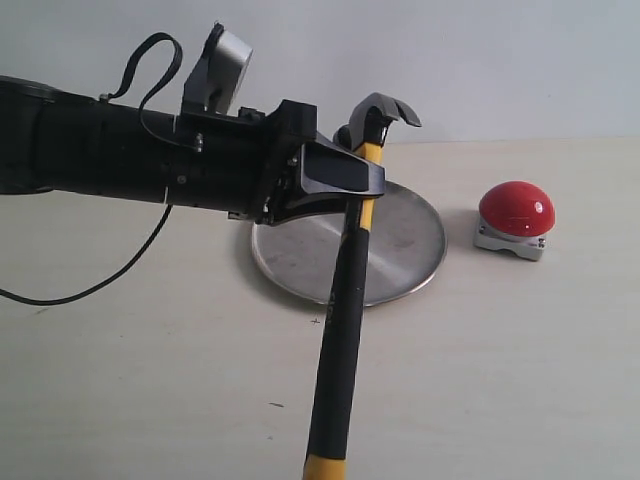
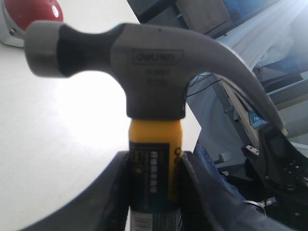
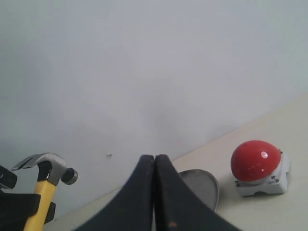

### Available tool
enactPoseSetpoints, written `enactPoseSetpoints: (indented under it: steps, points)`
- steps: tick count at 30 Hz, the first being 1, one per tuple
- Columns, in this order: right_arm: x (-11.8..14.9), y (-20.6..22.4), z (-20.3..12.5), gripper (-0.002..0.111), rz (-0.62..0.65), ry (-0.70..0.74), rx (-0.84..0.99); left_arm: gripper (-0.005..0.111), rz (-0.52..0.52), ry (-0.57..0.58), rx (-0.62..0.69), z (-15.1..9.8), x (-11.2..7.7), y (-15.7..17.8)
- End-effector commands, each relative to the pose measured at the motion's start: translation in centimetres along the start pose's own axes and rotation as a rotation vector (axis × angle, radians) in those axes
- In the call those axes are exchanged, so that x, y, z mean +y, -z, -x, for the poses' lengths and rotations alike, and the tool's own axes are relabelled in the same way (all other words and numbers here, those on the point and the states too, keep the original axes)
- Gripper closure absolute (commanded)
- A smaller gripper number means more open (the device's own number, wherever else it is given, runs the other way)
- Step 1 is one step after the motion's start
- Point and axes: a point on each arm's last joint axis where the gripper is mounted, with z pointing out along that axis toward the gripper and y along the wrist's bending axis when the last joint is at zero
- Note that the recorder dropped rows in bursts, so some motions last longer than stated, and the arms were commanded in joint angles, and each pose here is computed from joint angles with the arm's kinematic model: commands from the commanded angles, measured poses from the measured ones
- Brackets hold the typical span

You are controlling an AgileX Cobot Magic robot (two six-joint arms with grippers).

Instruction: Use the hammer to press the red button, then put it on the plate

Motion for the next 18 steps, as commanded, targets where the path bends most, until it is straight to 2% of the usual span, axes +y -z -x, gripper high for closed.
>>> enactPoseSetpoints:
  steps: [1, 5, 7, 10, 13, 15, 18]
  points:
    - [2.4, -0.5, 2.7, 0.108, 0.006, 0.186, 0.068, 0.107, -0.058, 0.015, -0.041, 0.6, -1.0, 0.3]
    - [4.2, -2.9, 4.3, 0.108, -0.025, 0.300, 0.298, 0.107, -0.058, 0.018, -0.041, 0.6, -1.0, 0.3]
    - [4.7, -4.4, 4.4, 0.108, -0.050, 0.305, 0.443, 0.107, -0.058, 0.022, -0.041, 0.6, -1.0, 0.3]
    - [4.5, -7.0, 3.2, 0.108, -0.090, 0.261, 0.659, 0.107, -0.045, 0.023, -0.048, 0.7, -0.9, 0.3]
    - [4.0, -9.5, 1.1, 0.108, -0.106, 0.090, 0.794, 0.107, -0.033, 0.024, -0.054, 0.8, -0.8, 0.3]
    - [3.7, -10.9, -0.4, 0.107, -0.055, 0.085, 0.883, 0.107, -0.027, 0.024, -0.056, 0.8, -0.7, 0.3]
    - [3.9, -12.4, -2.4, 0.096, 0.079, 0.033, 0.992, 0.107, 0.002, 0.024, -0.071, 1.0, -0.5, 0.3]
